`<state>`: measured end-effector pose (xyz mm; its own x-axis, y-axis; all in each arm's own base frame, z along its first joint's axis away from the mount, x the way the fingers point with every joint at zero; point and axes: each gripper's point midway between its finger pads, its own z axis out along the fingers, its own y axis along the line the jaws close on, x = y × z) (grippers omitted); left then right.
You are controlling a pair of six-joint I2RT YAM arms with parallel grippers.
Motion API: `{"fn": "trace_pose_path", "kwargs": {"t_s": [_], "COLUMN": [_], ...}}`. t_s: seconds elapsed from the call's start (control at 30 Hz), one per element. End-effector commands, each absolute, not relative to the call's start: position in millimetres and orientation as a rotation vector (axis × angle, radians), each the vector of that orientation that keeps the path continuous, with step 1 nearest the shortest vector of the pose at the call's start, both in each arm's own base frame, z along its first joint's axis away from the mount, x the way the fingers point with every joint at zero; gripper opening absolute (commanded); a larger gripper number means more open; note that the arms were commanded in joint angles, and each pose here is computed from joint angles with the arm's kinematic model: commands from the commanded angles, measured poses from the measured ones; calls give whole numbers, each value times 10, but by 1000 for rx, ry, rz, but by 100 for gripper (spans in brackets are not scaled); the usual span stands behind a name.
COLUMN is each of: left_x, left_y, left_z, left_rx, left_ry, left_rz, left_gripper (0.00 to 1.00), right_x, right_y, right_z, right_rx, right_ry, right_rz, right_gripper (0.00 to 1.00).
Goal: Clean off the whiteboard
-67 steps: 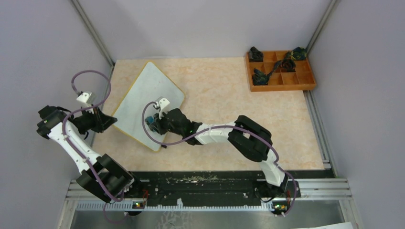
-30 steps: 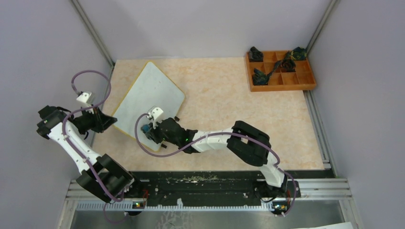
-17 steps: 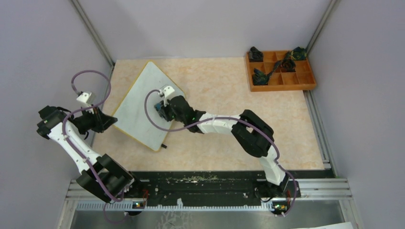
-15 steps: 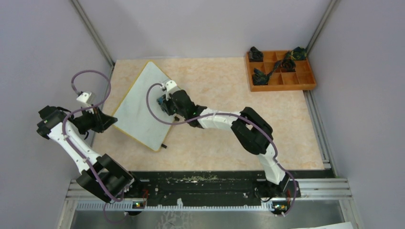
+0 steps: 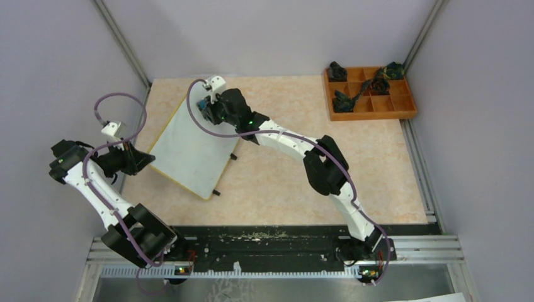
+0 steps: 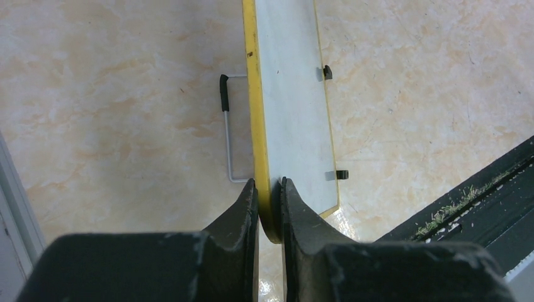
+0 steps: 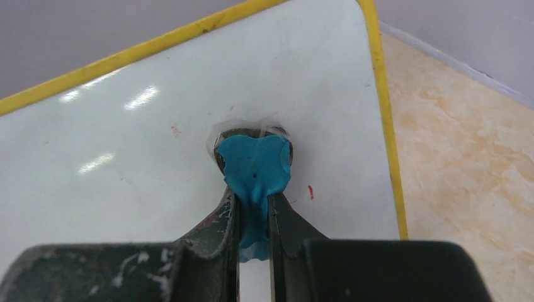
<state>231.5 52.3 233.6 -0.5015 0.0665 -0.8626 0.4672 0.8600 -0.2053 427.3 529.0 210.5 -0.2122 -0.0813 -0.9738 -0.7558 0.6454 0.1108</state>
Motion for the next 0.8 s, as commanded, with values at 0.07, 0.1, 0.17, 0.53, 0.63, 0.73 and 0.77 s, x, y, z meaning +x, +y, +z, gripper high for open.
{"fn": "trace_pose_path", "kwargs": {"t_s": [0.07, 0.1, 0.17, 0.53, 0.63, 0.73, 0.77], "left_x": [2140, 2143, 2142, 2154, 2157, 2156, 2157], "left_y": [410, 410, 404, 415, 419, 419, 421], "left_z": [2107, 2111, 2110, 2119, 2123, 2114, 2112], "left_rx": [433, 435, 436, 440, 440, 439, 437], "left_ry": [2146, 2144, 2143, 2144, 2144, 2145, 2145], "left_rz": [-551, -550, -552, -549, -549, -552, -553], "left_gripper": [0, 0, 0, 0, 0, 0, 0], "right_x": [4164, 4193, 4294, 4947, 5012, 4955, 4908], "right_y": [5476, 5463, 5413, 4940, 4887, 4930, 4969], "right_z": [2448, 2426, 2361, 1953, 1894, 1915, 1933], "right_rx": [-721, -718, -704, -599, -591, -612, -620], "right_ry": [1611, 1613, 1627, 1727, 1739, 1735, 1732], "right_rz": [795, 776, 729, 627, 619, 655, 674], "right_gripper": [0, 0, 0, 0, 0, 0, 0]}}
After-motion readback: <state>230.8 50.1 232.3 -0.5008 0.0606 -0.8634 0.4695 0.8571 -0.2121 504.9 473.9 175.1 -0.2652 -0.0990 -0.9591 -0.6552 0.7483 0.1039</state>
